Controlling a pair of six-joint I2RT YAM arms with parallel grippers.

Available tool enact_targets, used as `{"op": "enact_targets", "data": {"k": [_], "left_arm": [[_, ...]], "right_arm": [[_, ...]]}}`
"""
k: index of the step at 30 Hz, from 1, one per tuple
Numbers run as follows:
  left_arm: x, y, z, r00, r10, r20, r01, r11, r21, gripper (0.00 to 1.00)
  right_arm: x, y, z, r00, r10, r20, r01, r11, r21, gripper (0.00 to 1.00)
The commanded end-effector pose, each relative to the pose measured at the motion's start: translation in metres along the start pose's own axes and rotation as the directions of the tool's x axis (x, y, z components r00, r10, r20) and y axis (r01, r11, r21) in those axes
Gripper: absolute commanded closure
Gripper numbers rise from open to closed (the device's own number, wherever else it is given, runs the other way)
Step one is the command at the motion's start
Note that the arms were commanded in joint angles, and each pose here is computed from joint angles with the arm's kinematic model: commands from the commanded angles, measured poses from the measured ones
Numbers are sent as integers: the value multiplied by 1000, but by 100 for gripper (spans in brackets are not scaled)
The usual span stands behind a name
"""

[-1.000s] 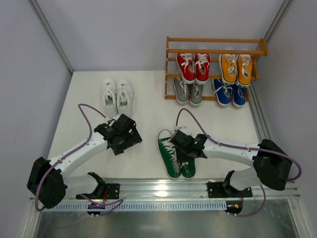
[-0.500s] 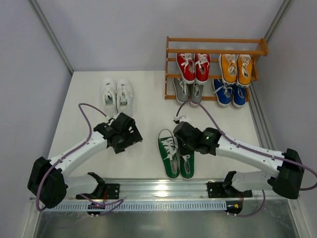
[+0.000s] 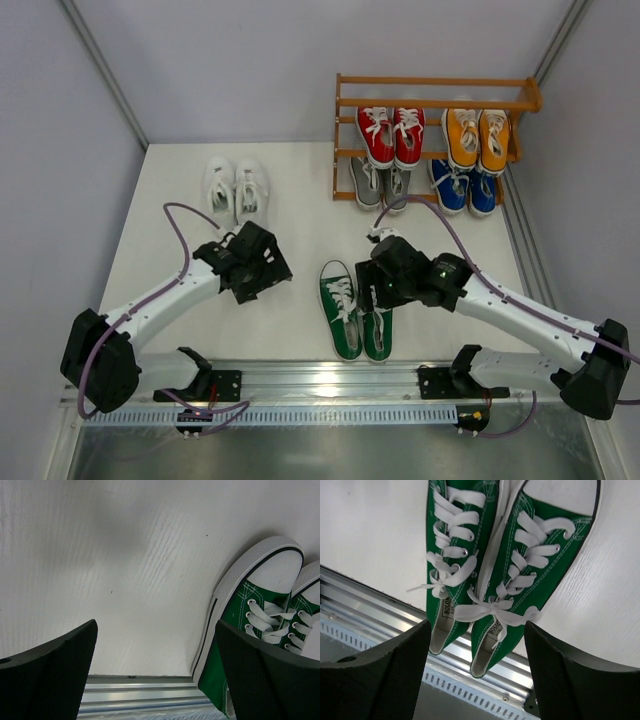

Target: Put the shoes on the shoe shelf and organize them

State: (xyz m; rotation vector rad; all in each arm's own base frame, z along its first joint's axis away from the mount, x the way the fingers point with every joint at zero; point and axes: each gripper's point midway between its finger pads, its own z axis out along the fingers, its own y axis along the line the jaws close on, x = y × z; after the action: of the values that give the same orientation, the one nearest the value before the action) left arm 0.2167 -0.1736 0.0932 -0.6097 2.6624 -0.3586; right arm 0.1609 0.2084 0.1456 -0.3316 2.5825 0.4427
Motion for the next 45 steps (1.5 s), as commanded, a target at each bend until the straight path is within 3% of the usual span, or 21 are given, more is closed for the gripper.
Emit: {"op": "enact_targets", "data": {"k": [1, 9, 20, 29, 35, 45], "left_arm": [[-7, -6, -10, 1000, -2, 24, 1, 999, 34, 3], [-1, 9, -14, 1000, 4, 12, -4, 1000, -2, 3], [12, 28, -15, 1000, 0, -9, 0, 1000, -28, 4], [15, 41, -22, 1000, 3, 0, -3, 999, -40, 3], [19, 44, -21, 1000, -5, -10, 4, 999, -38, 3], [17, 52, -31, 1000, 0, 9, 0, 999, -39, 3]], "right_arm": [[22, 2, 10, 996, 66, -67, -67, 998, -8, 23], [55, 36, 26, 987, 59, -152, -68, 996, -59, 20], [77, 29, 58, 975, 99, -196, -93, 995, 40, 21], [76, 37, 41, 979, 90, -185, -79, 995, 66, 21], [81, 33, 55, 977, 100, -186, -83, 992, 96, 21], [61, 33, 66, 991, 88, -101, -73, 987, 141, 31]]}}
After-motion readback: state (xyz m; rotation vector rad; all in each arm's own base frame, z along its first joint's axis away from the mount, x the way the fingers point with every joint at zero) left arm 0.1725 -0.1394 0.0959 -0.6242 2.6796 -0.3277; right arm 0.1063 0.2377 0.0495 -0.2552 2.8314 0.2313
